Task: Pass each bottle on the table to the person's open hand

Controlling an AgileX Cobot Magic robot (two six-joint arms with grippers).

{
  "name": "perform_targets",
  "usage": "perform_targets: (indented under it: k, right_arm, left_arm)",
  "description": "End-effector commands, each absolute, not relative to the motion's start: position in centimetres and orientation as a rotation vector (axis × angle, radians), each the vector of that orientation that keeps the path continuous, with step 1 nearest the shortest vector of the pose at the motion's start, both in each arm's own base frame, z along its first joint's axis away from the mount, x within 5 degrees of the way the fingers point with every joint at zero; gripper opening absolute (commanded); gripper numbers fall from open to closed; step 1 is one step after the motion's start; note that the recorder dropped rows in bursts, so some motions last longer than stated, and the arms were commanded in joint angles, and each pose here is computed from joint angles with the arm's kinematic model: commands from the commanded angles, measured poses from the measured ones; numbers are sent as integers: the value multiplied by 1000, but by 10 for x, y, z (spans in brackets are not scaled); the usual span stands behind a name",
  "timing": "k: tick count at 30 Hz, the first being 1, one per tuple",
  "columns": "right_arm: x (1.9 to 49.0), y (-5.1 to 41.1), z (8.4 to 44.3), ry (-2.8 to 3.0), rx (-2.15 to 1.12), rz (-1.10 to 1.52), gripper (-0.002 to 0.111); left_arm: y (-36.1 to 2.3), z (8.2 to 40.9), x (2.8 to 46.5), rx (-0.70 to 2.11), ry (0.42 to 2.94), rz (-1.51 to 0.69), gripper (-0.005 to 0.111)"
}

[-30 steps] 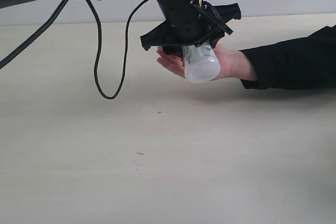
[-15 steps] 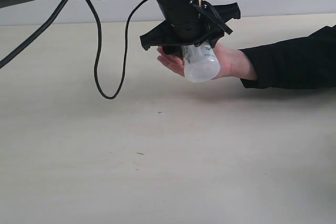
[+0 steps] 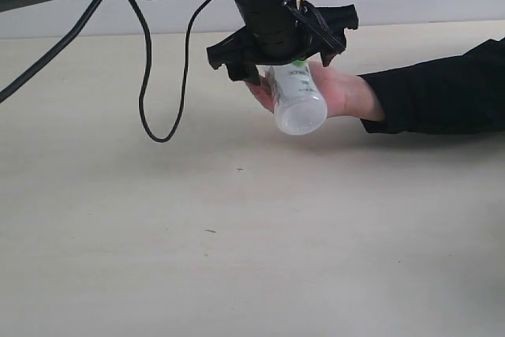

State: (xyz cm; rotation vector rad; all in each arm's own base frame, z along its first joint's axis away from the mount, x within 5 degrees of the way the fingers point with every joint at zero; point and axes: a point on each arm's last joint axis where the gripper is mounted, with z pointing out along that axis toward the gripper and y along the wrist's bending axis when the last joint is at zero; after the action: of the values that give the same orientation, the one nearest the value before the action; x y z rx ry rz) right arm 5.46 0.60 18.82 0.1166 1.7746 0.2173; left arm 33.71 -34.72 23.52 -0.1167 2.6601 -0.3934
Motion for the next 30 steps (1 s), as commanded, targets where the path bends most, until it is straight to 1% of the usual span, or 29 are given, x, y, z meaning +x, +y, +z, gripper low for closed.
perform_targets:
  k: [1,8,14,15,16,18,20,21,22,24,30]
  right_arm:
    - [54,6,188,1767,115,216,0]
    - [54,6,188,1767,115,216,0]
    - [54,6,188,1767,115,216,0]
    - [54,6,188,1767,115,216,0]
    - [54,6,188,1767,115,216,0]
    - [54,6,188,1767,115,216,0]
    - [54,6,188,1767,115,216,0]
    - [54,6,188,1767,115,216,0]
    - [54,6,188,1767,115,216,0]
    - [54,6,188,1767,115,216,0]
    - [54,6,188,1767,115,216,0]
  left_arm:
    - [-344,238,340,-72,2637,-362,85]
    - [-340,263,336,149,2572,-347,85]
    - [-333,294,325,490,2486,-299,84]
    - [-331,297,321,530,2500,-302,80]
    - [-329,300,317,556,2516,-307,75]
    - [-323,302,311,596,2523,-296,56]
    - [-317,304,305,602,2517,-296,32]
    - [-313,304,302,607,2505,-293,15]
    - [-309,304,299,613,2486,-293,1]
    - [-301,303,293,631,2437,-298,1]
    - [-263,301,266,615,2269,-415,0]
